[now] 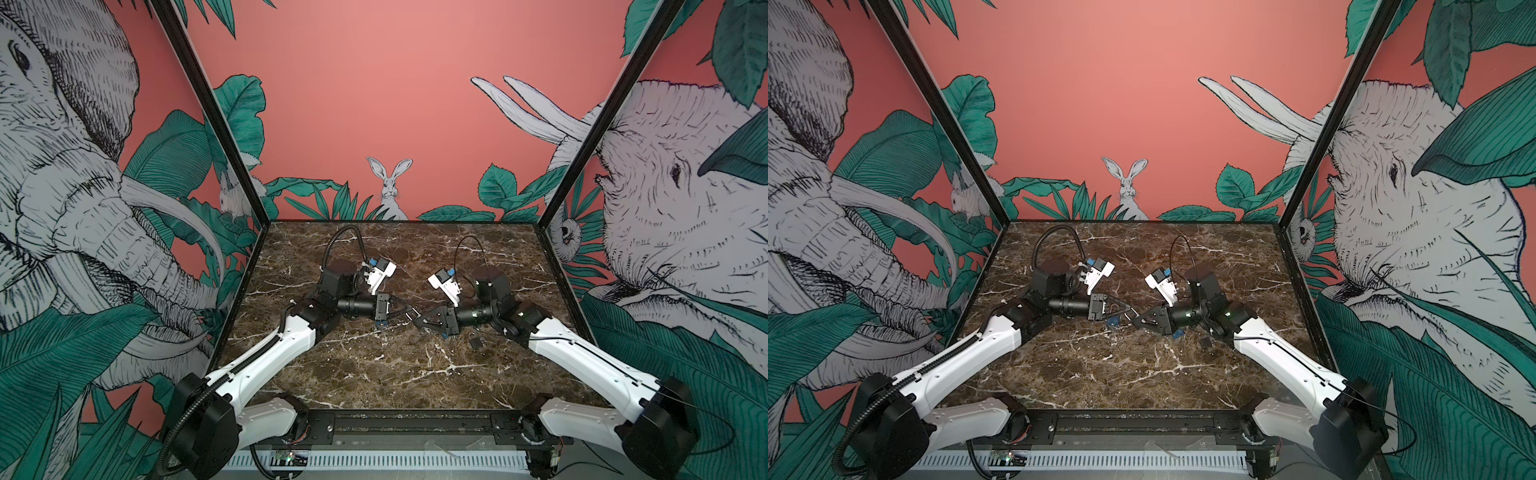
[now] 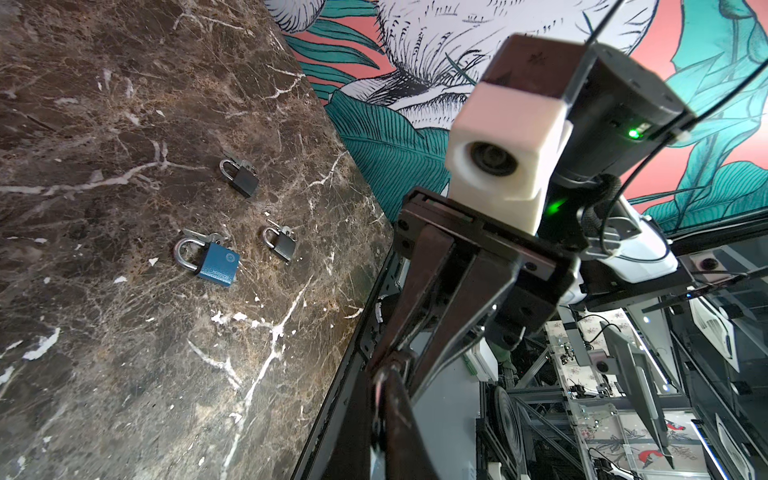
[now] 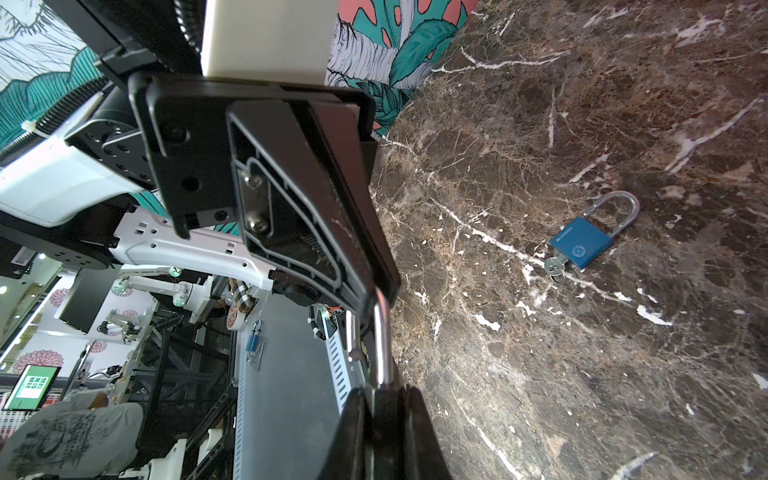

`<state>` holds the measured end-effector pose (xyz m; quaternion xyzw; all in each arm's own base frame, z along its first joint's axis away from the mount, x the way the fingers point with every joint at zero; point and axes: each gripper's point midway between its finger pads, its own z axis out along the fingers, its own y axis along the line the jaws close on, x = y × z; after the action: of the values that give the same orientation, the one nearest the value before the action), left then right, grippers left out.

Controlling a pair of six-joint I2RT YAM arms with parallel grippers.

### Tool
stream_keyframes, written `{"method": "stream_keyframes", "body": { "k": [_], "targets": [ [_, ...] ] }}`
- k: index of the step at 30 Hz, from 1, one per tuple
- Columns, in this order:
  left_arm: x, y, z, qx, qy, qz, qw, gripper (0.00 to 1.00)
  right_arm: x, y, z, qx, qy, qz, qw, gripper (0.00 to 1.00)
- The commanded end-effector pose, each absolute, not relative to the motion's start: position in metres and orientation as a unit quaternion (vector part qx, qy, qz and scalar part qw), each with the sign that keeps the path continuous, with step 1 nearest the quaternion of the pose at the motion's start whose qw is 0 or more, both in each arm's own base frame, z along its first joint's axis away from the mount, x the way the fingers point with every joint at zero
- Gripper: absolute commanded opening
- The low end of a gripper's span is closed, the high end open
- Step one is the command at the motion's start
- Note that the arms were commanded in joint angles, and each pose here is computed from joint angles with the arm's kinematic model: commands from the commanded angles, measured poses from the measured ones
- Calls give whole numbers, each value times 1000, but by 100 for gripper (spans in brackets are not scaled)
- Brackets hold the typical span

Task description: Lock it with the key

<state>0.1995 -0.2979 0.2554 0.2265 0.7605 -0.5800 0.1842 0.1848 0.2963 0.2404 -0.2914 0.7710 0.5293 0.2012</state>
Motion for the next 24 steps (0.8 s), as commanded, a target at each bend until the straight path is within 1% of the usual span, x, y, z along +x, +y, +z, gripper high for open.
{"method": "stream_keyframes", "body": {
  "k": [1,9,24],
  "targets": [
    [198,-294,251,226,762,-577,186,0,180,302,274,-311,725,571,228,0],
    [198,-294,240,228,768,-570,182,0,165,303,316,-302,675,638,213,0],
    [202,-295,227,222,773,-567,179,0,154,295,345,-283,643,673,231,0]
  ]
}}
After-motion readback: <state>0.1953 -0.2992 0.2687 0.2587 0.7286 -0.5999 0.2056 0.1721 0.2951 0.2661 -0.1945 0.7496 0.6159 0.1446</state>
